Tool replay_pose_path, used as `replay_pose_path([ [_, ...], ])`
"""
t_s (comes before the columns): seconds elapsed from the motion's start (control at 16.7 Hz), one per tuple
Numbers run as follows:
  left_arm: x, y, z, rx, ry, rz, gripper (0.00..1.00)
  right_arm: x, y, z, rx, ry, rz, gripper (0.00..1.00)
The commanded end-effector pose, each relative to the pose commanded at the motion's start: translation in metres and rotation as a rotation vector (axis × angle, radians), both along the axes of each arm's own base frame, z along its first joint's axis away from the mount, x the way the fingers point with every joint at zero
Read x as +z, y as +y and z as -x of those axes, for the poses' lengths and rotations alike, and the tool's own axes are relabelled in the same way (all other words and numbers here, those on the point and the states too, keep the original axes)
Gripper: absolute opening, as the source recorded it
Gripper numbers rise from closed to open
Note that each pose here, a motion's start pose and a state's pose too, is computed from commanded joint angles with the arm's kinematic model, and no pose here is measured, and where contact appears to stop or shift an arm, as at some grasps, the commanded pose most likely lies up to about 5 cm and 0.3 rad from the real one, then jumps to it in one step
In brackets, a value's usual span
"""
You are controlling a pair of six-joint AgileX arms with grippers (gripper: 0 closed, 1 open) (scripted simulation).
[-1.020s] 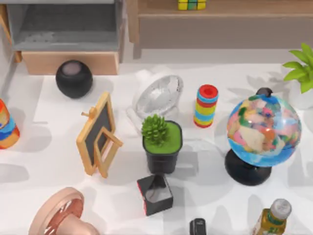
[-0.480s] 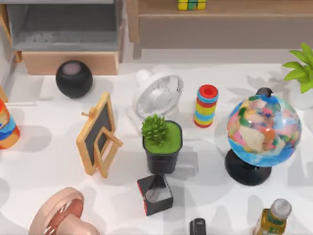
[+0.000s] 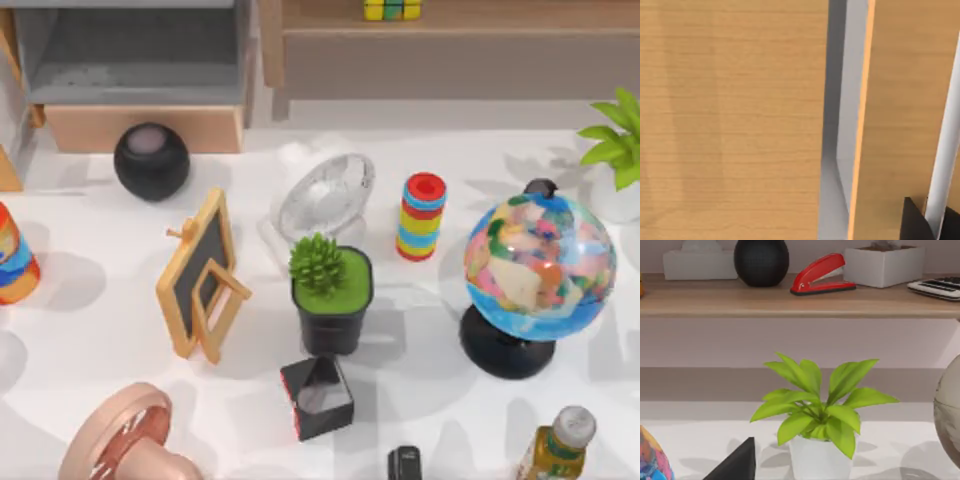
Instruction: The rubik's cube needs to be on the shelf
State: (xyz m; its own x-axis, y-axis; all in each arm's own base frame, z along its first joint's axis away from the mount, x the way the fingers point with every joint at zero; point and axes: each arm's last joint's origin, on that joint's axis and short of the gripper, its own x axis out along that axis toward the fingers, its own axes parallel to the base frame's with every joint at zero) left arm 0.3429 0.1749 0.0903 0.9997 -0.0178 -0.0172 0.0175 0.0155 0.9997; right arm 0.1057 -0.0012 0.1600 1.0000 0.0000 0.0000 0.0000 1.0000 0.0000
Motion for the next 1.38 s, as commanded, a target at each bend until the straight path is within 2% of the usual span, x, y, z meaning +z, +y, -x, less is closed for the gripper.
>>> replay_pose_path([
  [0.24, 0.0, -0.002, -0.032, 0.003, 0.003, 0.005, 0.0, 0.0, 0.0, 0.0, 0.0, 0.0, 0.0, 1.0],
  [0.6, -0.002, -0.001, -0.037, 0.005, 0.011, 0.006, 0.0, 0.0, 0.0, 0.0, 0.0, 0.0, 0.0, 1.0],
  [1.02, 0.0, -0.001, -0.091, 0.004, 0.003, 0.005, 0.0, 0.0, 0.0, 0.0, 0.0, 0.0, 0.0, 1.0],
  [1.32, -0.001, -0.003, -0.097, 0.004, 0.008, 0.007, 0.0, 0.0, 0.0, 0.0, 0.0, 0.0, 0.0, 1.0],
  [1.38, -0.001, -0.003, -0.097, 0.004, 0.008, 0.007, 0.08, 0.0, 0.0, 0.0, 0.0, 0.0, 0.0, 1.0],
])
